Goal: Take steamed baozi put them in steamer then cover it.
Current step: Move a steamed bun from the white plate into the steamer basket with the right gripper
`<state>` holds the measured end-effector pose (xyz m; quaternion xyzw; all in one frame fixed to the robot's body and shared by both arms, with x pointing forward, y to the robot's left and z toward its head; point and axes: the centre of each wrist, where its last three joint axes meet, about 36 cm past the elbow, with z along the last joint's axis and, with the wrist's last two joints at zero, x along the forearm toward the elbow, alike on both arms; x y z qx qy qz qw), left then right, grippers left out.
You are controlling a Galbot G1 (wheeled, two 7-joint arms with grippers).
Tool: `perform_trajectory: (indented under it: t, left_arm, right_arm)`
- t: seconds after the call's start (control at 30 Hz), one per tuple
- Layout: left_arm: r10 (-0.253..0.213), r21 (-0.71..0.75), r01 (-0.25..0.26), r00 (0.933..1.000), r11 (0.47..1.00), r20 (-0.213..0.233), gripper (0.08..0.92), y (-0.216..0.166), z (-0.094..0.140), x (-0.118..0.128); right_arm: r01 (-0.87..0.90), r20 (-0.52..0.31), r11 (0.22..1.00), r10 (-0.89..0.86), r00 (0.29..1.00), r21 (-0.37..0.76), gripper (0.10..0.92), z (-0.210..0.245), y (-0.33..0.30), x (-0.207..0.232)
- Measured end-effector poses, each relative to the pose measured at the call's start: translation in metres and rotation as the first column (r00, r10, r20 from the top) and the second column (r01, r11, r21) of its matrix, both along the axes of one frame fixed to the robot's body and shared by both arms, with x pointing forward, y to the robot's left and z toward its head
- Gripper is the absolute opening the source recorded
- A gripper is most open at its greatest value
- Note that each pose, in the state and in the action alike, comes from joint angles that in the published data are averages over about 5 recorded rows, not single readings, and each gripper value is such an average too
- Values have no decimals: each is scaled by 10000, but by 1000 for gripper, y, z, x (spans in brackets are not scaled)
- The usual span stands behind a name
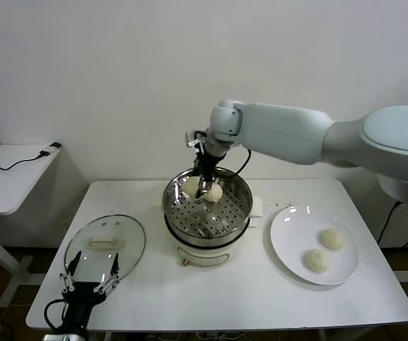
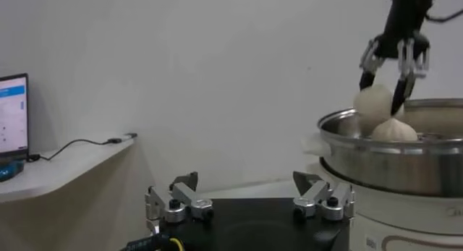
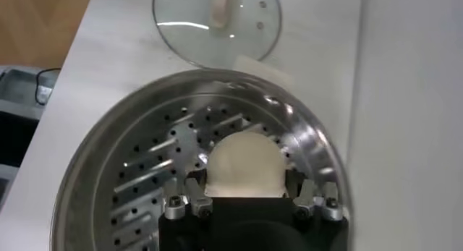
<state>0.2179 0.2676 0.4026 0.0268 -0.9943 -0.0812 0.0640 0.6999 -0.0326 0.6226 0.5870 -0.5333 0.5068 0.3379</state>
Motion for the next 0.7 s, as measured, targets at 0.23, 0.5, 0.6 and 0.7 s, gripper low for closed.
perform_trajectory:
  t: [0.23,0.5,0.6,0.7]
  left_arm:
    - [11,6,-11,10000,10000,-35,823,1,-2,2]
    - [2,12,-2,10000,10000,-50,823,0,-3,5]
    - [-9,27,9,10000,10000,-41,823,0,-3,6]
    - [-15,52,16,10000,10000,-41,823,0,-2,6]
  right_arm:
    - [-113,-273,9999,110,9996,-120,697,-31,15,-6]
    - [-30,-379,9998,23,9993,-176,757,-45,16,-9]
    - [15,-430,9999,-20,9991,-106,806,-45,16,-9]
    - [20,-475,10000,-21,9989,-21,820,-41,14,-9]
